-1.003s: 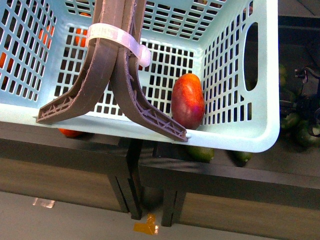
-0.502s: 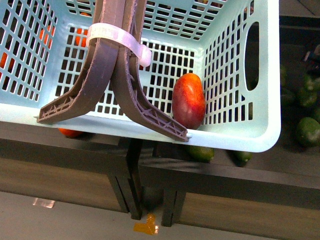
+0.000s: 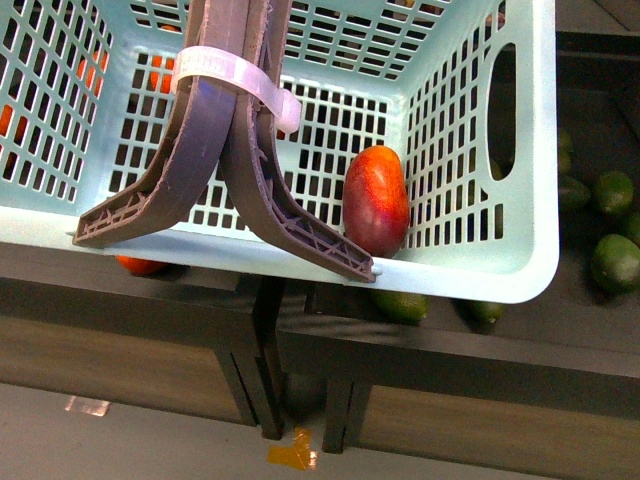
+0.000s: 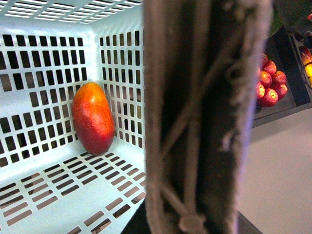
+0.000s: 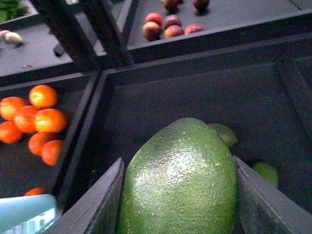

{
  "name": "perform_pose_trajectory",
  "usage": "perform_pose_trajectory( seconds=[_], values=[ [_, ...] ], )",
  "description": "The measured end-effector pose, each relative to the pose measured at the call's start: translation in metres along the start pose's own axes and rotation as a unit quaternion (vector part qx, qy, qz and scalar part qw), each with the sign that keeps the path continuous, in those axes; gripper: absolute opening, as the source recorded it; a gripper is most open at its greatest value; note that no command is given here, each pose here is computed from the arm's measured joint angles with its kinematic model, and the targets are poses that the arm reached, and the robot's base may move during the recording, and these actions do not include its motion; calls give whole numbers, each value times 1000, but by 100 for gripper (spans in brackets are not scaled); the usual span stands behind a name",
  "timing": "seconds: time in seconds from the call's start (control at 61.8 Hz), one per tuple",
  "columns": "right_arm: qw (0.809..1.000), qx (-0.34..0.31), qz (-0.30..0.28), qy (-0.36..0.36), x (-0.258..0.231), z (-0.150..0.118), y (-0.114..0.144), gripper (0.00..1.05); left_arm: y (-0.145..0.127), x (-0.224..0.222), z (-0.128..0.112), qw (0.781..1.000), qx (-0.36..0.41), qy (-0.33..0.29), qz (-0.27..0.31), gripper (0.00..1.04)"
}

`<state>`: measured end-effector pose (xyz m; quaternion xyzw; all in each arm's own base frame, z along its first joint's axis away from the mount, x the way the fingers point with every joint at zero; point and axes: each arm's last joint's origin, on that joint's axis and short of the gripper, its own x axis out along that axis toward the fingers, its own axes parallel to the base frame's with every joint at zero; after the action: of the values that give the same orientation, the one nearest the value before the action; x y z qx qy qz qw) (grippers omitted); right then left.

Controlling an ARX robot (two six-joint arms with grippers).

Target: Pick mango and avocado into basket

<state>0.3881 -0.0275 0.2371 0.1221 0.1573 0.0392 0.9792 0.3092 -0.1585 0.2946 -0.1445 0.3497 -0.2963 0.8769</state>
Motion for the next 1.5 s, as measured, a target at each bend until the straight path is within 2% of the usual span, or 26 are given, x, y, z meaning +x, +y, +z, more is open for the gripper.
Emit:
perform_pose_trajectory(
  seconds=[0.065, 0.194, 0.469, 0.663, 0.728, 0.825, 0.987, 1.197, 1.327, 1.505],
  values=[
    [999, -18, 32, -6, -16, 7, 31, 57, 0, 0, 0, 1000, 0, 0, 0, 5],
    [998, -38, 58, -6, -25, 4, 66, 57, 0, 0, 0, 1000, 0, 0, 0, 5],
    [991, -79, 107, 25, -32, -28, 145, 57, 0, 0, 0, 1000, 0, 0, 0, 5],
    [987, -95, 116, 52, -27, -52, 171, 57, 0, 0, 0, 1000, 0, 0, 0, 5],
    [987, -98, 115, 57, -25, -57, 174, 57, 1, 0, 0, 1000, -1, -1, 4, 5],
    [987, -101, 111, 56, -25, -59, 176, 76, 1, 0, 0, 1000, -1, -2, 5, 5],
    [989, -97, 106, 34, -27, -53, 176, 99, 1, 0, 1, 1000, -1, -4, 10, 5],
    [992, -70, 103, -6, -53, -32, 159, 97, 1, 0, 0, 1000, -1, -1, 4, 5],
    [995, -36, 74, -64, -96, -8, 125, 97, 1, 0, 0, 1000, -1, 0, 1, 5],
    [994, 3, 27, -109, -146, -12, 84, 97, 0, 0, 0, 1000, -1, 1, 0, 5]
  ],
)
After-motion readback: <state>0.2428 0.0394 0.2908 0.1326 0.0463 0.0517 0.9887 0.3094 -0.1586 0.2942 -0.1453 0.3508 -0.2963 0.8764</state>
